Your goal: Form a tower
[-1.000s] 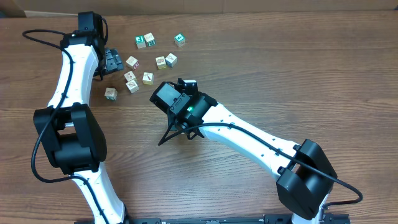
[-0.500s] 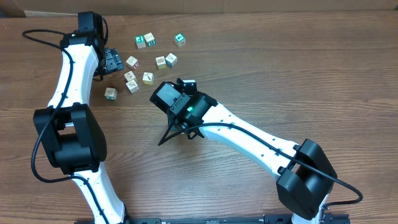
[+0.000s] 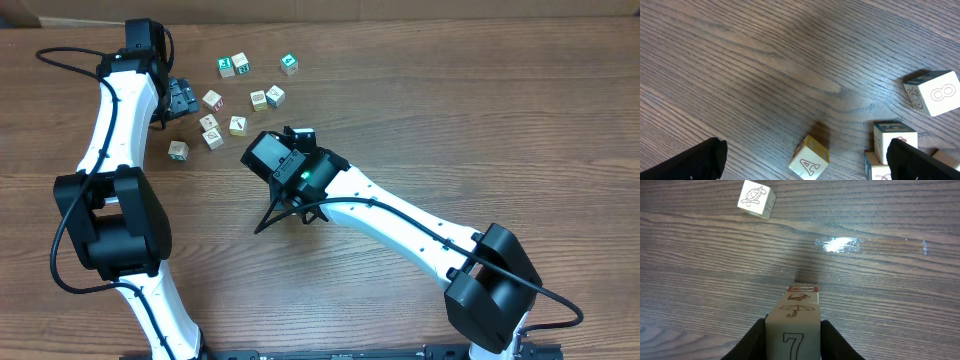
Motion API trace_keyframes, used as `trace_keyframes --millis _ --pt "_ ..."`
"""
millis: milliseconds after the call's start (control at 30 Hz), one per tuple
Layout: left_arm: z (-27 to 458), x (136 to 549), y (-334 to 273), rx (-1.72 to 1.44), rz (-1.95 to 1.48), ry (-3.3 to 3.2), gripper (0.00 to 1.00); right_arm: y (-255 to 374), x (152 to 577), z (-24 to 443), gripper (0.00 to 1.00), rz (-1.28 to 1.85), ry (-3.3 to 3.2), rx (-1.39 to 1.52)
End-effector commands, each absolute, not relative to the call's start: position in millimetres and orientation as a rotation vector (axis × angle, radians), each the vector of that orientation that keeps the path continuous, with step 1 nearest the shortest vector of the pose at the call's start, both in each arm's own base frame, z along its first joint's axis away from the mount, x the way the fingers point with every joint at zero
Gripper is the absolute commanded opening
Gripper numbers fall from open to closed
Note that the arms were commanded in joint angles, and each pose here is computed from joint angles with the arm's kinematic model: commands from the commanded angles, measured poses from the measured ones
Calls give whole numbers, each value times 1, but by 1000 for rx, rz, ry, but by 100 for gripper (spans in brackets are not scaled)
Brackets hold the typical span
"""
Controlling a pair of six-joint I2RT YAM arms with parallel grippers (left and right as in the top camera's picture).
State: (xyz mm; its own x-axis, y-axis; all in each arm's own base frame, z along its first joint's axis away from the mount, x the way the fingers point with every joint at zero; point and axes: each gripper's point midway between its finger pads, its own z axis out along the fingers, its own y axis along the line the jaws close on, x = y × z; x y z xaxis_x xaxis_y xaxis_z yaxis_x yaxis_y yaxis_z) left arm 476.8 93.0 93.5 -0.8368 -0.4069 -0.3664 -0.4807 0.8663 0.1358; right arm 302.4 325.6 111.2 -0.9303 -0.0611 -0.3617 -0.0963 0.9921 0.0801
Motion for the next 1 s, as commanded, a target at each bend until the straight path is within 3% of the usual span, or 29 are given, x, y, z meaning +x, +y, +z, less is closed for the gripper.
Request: trace_keyframes --millis 0,233,467,533,600,833,967 --pt "90 478 91 -645 317 2724 100 326 303 120 28 152 2754 -137" --pt "90 478 91 -645 317 2724 99 326 303 120 36 152 2754 -137" --pt "90 478 91 -645 317 2724 100 325 307 123 55 144 2735 -147" --pt "90 478 91 -645 317 2724 100 326 312 133 67 148 2721 -180" --pt "90 478 91 -645 317 2724 100 324 317 154 69 157 2713 -166" --pt "90 478 91 -645 317 2724 99 308 327 239 90 297 2714 -263" --pt "90 478 91 -645 317 2724 100 281 330 248 96 329 2786 -228"
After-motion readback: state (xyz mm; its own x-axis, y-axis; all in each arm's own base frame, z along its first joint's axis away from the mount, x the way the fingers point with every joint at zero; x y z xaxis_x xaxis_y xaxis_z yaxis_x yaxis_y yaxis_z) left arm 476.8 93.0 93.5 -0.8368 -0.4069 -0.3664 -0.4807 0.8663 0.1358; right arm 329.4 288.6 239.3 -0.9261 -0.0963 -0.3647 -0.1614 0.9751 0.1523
